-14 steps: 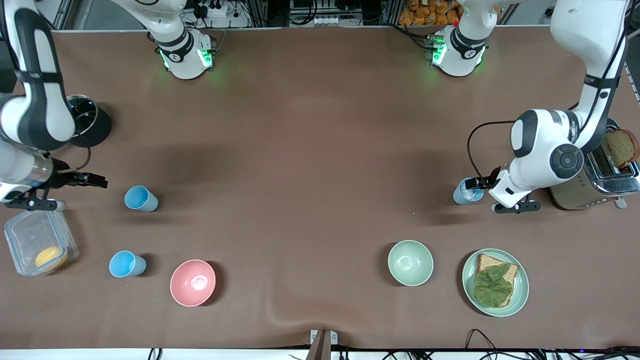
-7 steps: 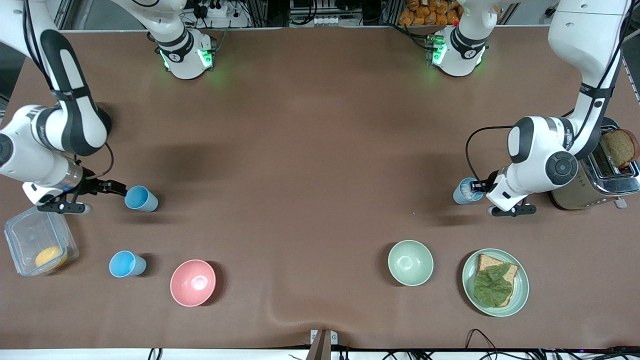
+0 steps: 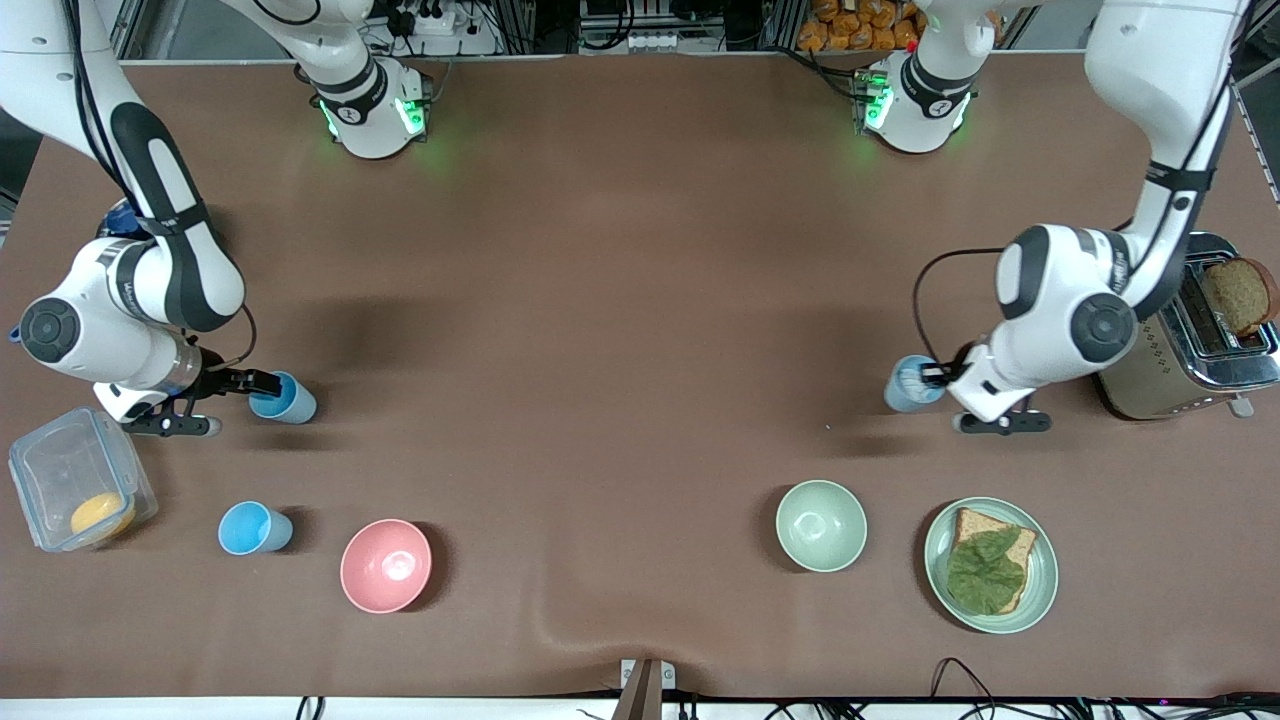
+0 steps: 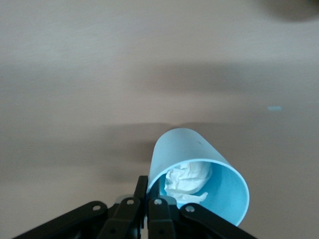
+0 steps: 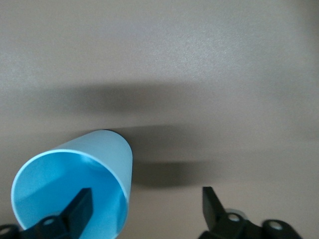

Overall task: Stack blue cups with both arms
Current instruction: 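Carry both blue cups toward the middle of the table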

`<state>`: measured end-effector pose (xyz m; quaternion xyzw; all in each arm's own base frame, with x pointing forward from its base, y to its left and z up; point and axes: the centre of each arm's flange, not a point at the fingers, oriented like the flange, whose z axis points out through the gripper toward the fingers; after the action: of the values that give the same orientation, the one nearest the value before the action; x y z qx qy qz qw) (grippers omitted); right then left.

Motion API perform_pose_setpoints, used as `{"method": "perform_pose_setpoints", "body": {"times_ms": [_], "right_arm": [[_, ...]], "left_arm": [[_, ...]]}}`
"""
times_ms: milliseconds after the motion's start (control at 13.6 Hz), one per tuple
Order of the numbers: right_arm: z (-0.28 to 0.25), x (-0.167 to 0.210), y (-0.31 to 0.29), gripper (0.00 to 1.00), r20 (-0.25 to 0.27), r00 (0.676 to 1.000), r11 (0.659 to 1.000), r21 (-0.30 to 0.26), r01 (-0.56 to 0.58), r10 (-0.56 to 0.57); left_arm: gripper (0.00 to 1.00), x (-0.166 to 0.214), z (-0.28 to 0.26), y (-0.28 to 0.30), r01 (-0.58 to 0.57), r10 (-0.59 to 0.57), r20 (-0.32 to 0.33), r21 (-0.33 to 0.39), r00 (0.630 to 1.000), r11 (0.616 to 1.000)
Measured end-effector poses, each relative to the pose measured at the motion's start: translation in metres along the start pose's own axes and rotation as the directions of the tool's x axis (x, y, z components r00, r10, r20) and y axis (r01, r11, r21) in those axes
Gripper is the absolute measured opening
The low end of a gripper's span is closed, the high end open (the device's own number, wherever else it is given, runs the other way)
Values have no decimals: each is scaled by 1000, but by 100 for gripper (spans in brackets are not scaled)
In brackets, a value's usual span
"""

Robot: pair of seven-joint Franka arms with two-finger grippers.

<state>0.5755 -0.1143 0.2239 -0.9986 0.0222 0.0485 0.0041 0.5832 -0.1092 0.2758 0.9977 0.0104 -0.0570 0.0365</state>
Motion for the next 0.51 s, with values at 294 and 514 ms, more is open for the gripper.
{"method": "perform_pose_setpoints", "body": {"times_ms": [294, 514], "right_arm": [[1, 1, -4, 44, 1, 1000, 1000, 0, 6, -6], [-1, 2, -5, 9, -4, 1000, 1000, 0, 8, -8]], "left_arm": [[3, -35, -46, 164, 104, -108, -33, -92, 994, 990], [3, -80, -30, 273, 165, -164, 12, -108, 986, 980]]}}
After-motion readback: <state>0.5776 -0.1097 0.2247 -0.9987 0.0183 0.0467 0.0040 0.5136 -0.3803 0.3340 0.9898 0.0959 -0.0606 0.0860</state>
